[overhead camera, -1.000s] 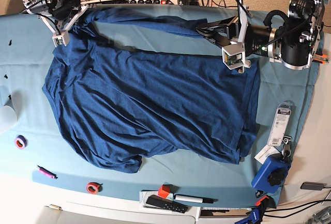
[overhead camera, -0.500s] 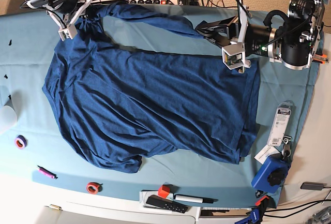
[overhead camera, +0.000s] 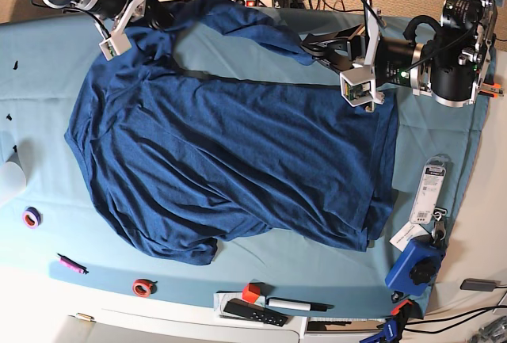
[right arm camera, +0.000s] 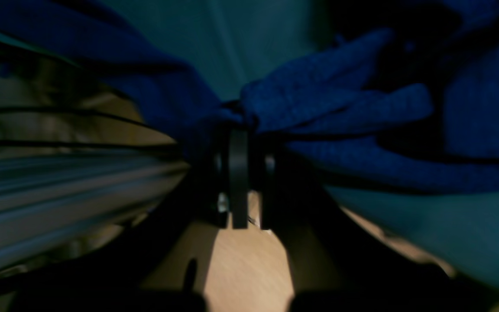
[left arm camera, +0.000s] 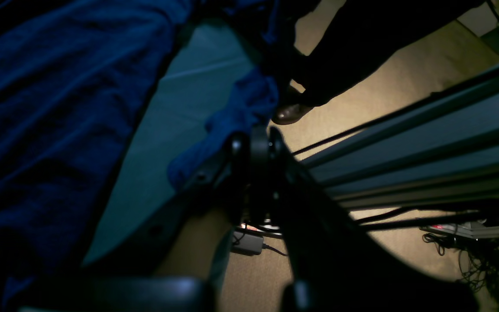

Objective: Layout the t-shirt on the table in an organized manner, then fold the t-shirt properly

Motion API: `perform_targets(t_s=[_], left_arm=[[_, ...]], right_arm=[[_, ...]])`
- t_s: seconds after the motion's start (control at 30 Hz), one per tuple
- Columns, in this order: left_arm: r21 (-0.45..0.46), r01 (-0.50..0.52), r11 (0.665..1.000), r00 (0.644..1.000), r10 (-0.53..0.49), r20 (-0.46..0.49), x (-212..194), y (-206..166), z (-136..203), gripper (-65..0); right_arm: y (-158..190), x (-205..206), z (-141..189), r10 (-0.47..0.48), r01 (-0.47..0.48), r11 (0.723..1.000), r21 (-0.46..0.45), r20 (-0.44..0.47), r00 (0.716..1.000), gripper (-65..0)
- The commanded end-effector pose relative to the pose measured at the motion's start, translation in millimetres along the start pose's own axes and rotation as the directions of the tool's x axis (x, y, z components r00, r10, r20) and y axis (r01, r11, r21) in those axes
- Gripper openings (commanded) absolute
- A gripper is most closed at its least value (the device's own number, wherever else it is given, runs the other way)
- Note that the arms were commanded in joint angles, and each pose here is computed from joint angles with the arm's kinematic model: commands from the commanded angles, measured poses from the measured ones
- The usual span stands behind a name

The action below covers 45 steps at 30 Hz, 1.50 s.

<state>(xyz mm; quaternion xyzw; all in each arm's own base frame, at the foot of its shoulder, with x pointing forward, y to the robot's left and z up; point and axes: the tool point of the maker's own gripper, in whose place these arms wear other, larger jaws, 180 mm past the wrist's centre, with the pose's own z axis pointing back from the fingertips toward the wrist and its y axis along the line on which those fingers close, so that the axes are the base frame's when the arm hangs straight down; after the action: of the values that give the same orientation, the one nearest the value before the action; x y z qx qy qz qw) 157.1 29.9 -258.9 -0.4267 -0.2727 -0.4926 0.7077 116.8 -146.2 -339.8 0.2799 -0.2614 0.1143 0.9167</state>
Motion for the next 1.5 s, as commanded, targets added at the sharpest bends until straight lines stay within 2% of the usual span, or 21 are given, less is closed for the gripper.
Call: perform_targets(t_s=[0.0,0.1,0.33,0.43,0.47,0.6,0.7,0.73,0.83,0.9,1.0,1.13,1.27,1.33,1.47], left_arm=[[0.000,0.025,1.000,0.999,-0.025,0.029,9,-2,4,-65.0],[0.018,0.030,0.999,0.999,-0.030,0.011,6,2,4,-65.0],[0.096,0.056,0.994,0.996,-0.050,-0.068,-7,17,5,-65.0],[0.148,0.071,0.986,0.993,-0.056,-0.101,-12,27,10,-65.0],[0.173,0.075,0.982,0.993,-0.057,-0.107,-12,32,14,-65.0],[0.291,0.080,0.954,0.996,-0.066,-0.056,1,53,40,-65.0],[0.375,0.079,0.923,0.996,-0.087,0.004,15,67,62,-65.0],[0.397,0.078,0.915,0.996,-0.093,0.018,18,70,68,-65.0],[0.432,0.077,0.899,0.994,-0.101,0.035,23,75,78,-65.0],[0.432,0.076,0.898,0.994,-0.101,0.035,22,75,78,-65.0],[0.425,0.073,0.902,0.994,-0.099,0.040,22,74,77,-65.0],[0.423,0.066,0.904,0.994,-0.098,0.054,24,73,75,-65.0],[0.421,0.061,0.905,0.993,-0.097,0.063,25,73,73,-65.0],[0.421,0.061,0.905,0.993,-0.096,0.064,25,73,73,-65.0],[0.421,0.061,0.905,0.993,-0.096,0.064,25,73,73,-65.0]], right_arm=[[7,10,4,0.019,-0.020,0.999,0.029,0.043,0.999,-65.0],[13,15,5,0.011,-0.015,0.998,0.062,0.070,0.997,-65.0],[12,15,5,0.012,-0.016,0.998,0.059,0.068,0.998,-64.4],[6,12,6,0.016,-0.017,0.999,0.029,0.052,0.999,-47.0],[1,10,8,0.018,-0.018,1.000,0.002,0.042,0.999,-44.0],[-33,4,28,0.008,-0.005,0.988,-0.153,0.021,1.000,-43.3],[-59,2,53,-0.019,0.028,0.961,-0.277,0.036,0.999,-43.3],[-67,2,62,-0.060,0.076,0.947,-0.312,0.060,0.996,-43.3],[-81,0,77,-0.111,0.145,0.916,-0.374,0.111,0.988,-40.7],[-87,-4,78,-0.166,0.214,0.900,-0.380,0.156,0.974,-39.3],[-98,-12,70,-0.279,0.351,0.869,-0.349,0.241,0.930,-39.3],[-108,-9,46,-0.403,0.488,0.848,-0.206,0.347,0.847,-39.3],[-117,-2,27,-0.476,0.552,0.828,-0.099,0.395,0.786,-39.3],[-119,1,23,-0.491,0.563,0.823,-0.075,0.403,0.772,-39.3],[-119,1,22,-0.491,0.563,0.823,-0.075,0.403,0.772,-39.3]])
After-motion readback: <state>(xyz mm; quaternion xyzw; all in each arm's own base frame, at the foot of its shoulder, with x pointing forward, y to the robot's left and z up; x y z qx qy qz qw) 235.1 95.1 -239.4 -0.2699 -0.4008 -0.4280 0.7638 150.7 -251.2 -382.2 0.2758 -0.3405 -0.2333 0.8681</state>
